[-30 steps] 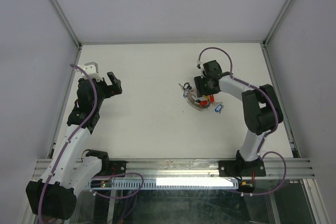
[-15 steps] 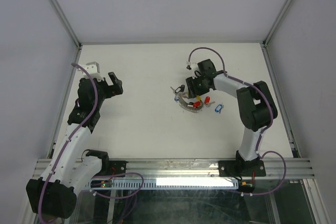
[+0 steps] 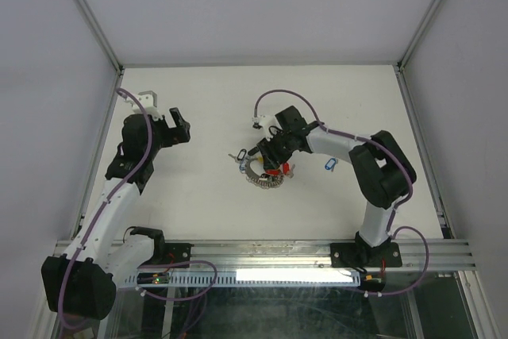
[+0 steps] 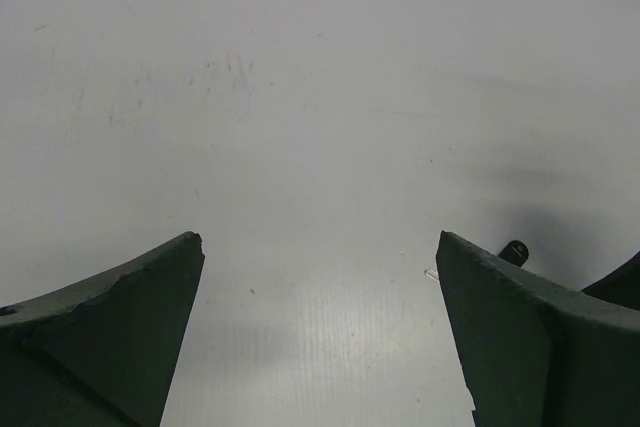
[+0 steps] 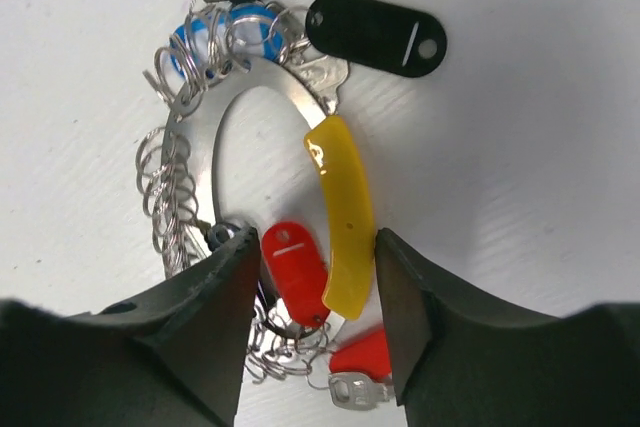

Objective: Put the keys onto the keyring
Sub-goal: Move the keyring to the center of the board.

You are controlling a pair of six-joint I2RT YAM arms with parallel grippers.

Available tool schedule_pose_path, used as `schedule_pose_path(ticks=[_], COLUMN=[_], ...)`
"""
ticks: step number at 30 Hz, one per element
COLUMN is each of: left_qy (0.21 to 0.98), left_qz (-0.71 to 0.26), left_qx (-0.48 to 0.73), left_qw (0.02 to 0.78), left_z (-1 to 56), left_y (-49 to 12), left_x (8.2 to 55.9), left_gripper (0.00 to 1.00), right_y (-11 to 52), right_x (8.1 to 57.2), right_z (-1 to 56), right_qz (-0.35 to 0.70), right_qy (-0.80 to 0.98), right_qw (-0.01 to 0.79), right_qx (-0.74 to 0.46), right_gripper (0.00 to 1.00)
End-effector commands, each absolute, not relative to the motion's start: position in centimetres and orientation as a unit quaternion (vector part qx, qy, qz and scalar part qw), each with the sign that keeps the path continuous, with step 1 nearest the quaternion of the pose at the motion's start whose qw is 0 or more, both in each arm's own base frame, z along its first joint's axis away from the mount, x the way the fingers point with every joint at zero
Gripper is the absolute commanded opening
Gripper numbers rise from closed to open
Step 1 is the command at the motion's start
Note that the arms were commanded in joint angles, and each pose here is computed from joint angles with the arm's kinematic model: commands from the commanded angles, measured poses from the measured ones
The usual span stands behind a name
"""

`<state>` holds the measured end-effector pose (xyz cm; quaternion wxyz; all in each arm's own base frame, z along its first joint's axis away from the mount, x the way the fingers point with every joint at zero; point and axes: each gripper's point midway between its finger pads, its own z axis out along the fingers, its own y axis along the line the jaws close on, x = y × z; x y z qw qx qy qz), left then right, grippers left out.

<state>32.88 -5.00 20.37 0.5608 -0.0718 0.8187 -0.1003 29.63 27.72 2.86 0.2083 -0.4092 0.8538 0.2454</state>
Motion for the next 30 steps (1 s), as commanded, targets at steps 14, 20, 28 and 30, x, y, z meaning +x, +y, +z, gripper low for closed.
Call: schedule_pose_path(ticks=[14,20,28,30], left_qy=[0.824,0.838,0.841,0.843], left_qz=[-0.162,-0.150,-0.187,-0.192], left_qx=[0.028,0.085,0.168,0.187], left_qw=[0.542,0.518,0.479,0.466], left_z=[21.3,19.0,15.1,14.1], left_y=[-12.0,-18.1,-25.7,-27.3], left_x=[34.7,34.7,38.0,38.9], left_gripper=[0.99,0.99,0.90,0.86], right_y=[24.7,21.1,19.1,18.8], right_x=[28.3,25.7,22.6,21.8], right_z=[14.5,14.2,15.1,15.1], right_qz=[0.311,0.296,0.306,0.313], right_qy=[0.843,0.854,0.857,0.857], right_qw=[0.417,0.423,0.414,0.409], right_qx=[-0.133,-0.062,-0.035,-0.028], right_gripper=[0.58,0.58,0.58,0.58])
